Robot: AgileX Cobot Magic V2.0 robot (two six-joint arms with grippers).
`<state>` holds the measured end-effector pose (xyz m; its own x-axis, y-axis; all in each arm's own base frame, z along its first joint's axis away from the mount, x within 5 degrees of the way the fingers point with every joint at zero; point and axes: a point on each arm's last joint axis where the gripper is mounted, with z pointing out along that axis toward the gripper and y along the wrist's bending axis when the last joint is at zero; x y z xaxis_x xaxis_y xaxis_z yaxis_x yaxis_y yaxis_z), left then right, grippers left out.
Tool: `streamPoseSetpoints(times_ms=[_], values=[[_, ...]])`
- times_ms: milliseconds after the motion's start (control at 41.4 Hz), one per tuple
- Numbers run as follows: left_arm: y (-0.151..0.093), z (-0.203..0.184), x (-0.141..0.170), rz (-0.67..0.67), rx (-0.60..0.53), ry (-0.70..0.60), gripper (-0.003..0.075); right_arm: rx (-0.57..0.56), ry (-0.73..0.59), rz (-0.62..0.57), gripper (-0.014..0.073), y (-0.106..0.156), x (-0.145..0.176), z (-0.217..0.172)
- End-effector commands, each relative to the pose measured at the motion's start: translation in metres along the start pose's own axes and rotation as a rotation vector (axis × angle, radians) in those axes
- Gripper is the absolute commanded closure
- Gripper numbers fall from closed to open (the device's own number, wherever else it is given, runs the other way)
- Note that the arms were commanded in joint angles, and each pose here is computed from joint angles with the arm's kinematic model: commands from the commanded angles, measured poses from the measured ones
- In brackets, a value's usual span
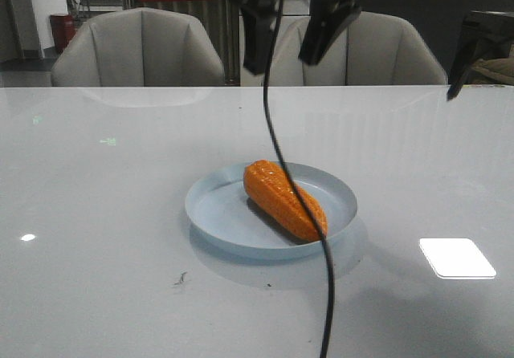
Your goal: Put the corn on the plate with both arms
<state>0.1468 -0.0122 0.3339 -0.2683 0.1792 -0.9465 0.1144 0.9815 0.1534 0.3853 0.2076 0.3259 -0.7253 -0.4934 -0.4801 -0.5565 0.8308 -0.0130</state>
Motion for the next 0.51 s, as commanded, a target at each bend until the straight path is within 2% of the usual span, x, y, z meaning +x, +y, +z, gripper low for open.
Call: streamPoseSetpoints(times_ms=[0, 242, 386, 483], values=[[0.002, -0.004, -0.018, -0.019, -0.01, -0.122, 0.0298, 0.05, -0.186, -0.006, -0.0004, -0.007, -0.005, -0.079], [0.002, -0.004, -0.018, -0.019, -0.01, -0.122, 0.0298, 0.122, -0.359, 0.053, -0.0004, -0.029, 0.017, -0.166], [0.002, -0.004, -0.018, -0.019, -0.01, -0.122, 0.0298, 0.193, -0.425, 0.114, -0.0004, -0.047, 0.05, -0.21], [0.002, -0.004, -0.018, -0.019, -0.01, -0.122, 0.0298, 0.242, -0.444, 0.163, -0.0004, -0.057, 0.077, -0.225]])
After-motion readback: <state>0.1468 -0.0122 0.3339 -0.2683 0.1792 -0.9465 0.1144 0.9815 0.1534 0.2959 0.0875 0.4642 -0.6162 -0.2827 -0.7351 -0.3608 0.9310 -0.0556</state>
